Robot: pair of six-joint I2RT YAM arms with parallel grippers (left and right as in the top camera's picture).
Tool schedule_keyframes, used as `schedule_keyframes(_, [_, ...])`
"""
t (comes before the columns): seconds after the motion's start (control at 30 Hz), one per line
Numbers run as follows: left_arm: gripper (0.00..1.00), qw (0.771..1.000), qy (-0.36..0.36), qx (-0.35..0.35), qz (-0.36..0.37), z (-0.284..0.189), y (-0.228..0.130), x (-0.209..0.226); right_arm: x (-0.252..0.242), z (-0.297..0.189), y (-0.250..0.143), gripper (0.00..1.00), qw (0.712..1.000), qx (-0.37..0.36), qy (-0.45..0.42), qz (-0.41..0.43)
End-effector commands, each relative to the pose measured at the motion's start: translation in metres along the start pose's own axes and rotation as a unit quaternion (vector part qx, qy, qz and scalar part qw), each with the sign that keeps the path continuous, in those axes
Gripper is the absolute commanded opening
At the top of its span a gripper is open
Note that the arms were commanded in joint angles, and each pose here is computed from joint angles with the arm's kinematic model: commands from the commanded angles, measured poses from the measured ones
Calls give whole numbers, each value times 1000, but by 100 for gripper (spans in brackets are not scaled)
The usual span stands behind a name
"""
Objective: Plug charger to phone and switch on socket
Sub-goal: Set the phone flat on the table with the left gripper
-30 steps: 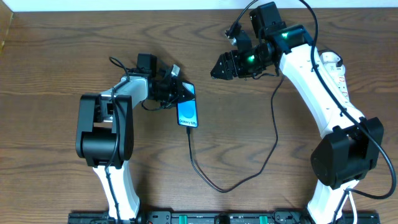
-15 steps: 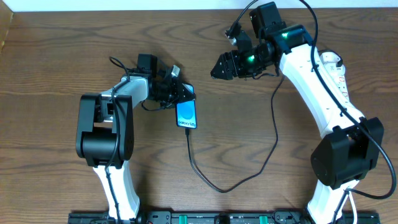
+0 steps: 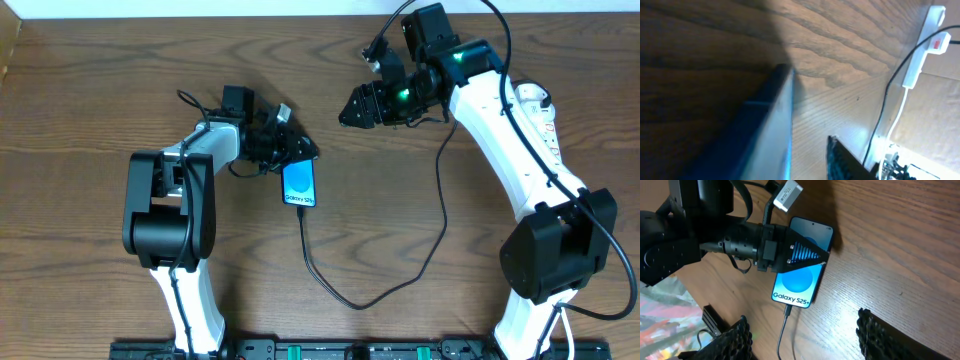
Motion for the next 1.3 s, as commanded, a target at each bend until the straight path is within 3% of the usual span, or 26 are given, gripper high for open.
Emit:
schedule_keyframes(0.0, [44, 1000, 26, -2, 4, 0, 2, 4, 8, 0, -1, 67, 1000, 1, 4, -16])
schedule_keyframes(0.3, [64, 999, 49, -5, 1, 0, 2, 9, 8, 0, -1, 67, 1000, 1, 4, -16])
schedule_keyframes(1.07, [70, 989, 145, 2, -29, -11, 4, 23, 7, 0, 0, 68, 1000, -2, 0, -16])
schedule_keyframes(1.27, [77, 987, 159, 5, -34, -12, 4, 25, 5, 0, 0, 68, 1000, -4, -7, -16])
Point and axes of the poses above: each gripper's point midway between its finger pads, its own z axis out along the fingers, its own x axis along the line the jaws close on, y = z × x, the point moved 6 cm from there along -z, back along the fingers, and after that the axes turned 13 degrees about z, right-handed, at the moved point
